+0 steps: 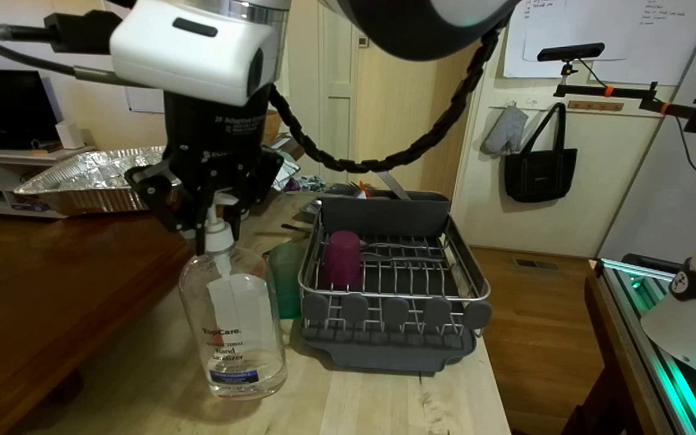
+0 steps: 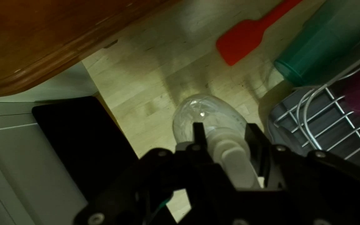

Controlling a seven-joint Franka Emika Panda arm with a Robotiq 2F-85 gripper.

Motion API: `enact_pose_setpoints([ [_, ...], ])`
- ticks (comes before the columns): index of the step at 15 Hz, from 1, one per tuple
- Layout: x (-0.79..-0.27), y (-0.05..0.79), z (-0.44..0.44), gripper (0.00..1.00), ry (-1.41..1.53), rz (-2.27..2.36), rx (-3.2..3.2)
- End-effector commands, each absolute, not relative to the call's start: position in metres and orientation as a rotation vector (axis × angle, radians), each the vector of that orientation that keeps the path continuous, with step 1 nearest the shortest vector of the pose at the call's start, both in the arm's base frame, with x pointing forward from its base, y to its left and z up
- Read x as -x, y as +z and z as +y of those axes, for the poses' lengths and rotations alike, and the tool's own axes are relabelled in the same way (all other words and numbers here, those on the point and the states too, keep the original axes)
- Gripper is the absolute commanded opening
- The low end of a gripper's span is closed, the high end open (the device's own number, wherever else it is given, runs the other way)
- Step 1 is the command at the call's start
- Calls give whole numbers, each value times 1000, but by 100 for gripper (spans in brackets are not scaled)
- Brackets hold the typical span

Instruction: Put the bottle on the counter

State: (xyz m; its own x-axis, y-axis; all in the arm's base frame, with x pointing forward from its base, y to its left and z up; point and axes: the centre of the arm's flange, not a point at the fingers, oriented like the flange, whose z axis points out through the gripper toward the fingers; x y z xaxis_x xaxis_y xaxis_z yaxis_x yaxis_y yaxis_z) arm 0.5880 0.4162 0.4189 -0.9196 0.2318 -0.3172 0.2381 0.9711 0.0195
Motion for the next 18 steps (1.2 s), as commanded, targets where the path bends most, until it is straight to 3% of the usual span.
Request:
enact_pose_setpoints([
  [1,-588,419,416,37,-28,2798,-342],
  [2,-590,417,415,12,-33,2801,-353],
  [18,-599,378,406,12,38,2754,-347],
])
